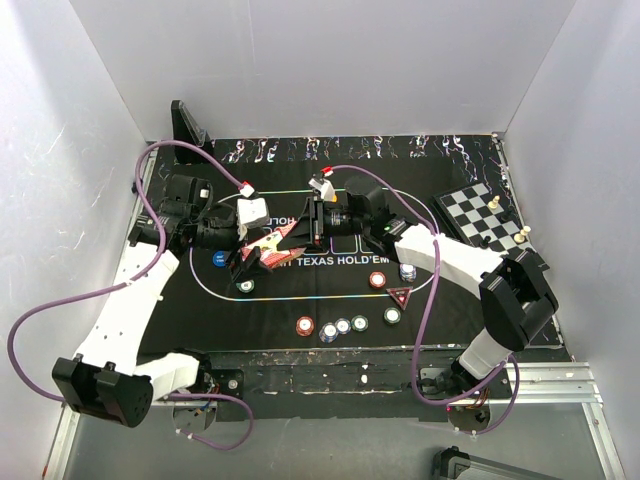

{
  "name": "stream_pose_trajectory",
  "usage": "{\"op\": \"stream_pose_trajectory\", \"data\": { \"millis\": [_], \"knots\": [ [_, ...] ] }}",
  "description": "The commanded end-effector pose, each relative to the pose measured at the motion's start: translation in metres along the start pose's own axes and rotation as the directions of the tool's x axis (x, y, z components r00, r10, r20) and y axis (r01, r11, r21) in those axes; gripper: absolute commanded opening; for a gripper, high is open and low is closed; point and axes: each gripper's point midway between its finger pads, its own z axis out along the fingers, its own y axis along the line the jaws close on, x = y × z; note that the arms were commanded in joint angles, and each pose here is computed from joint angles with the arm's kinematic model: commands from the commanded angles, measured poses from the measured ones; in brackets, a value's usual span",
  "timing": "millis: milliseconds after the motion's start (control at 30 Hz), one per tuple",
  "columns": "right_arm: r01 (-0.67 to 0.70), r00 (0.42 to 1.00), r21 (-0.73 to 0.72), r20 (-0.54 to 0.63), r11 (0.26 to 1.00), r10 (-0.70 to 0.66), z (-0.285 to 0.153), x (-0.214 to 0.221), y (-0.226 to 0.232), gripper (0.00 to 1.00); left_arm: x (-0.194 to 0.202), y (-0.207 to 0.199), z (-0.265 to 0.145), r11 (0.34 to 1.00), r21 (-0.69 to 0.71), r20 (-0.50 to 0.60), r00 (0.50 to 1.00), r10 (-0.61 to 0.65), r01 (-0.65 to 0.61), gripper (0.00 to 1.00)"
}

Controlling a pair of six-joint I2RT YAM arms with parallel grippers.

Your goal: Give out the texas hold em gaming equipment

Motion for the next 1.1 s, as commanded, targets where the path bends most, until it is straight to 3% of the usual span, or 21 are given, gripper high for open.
{"op": "stream_pose_trajectory", "data": {
  "millis": [0, 467, 733, 967, 1067],
  "knots": [
    [0.092, 0.996, -0.088, 0.014, 0.992, -0.091, -0.003, -0.009, 0.039, 0.13, -0.012, -0.012, -0.007, 0.997, 0.054, 0.032, 0.999, 0.044, -0.046, 0.98],
    [0.074, 0.997, -0.114, 0.018, 0.991, -0.072, 0.004, -0.016, 0.047, 0.12, 0.007, -0.001, -0.011, 0.992, -0.055, -0.040, 0.993, 0.110, -0.112, 0.85],
    [0.065, 0.998, -0.100, 0.019, 0.993, -0.063, 0.009, -0.012, 0.048, 0.12, 0.012, 0.003, -0.007, 0.995, -0.035, -0.053, 0.994, 0.093, -0.095, 0.70],
    [0.073, 0.997, -0.074, 0.024, 0.995, -0.072, 0.014, -0.009, 0.049, 0.12, 0.017, 0.008, -0.002, 0.995, -0.028, -0.070, 0.993, 0.094, -0.097, 0.72],
    [0.072, 0.997, -0.054, 0.032, 0.996, -0.070, 0.014, -0.010, 0.047, 0.11, 0.019, 0.008, -0.003, 0.993, -0.043, -0.070, 0.992, 0.103, -0.106, 0.78]
  ]
}}
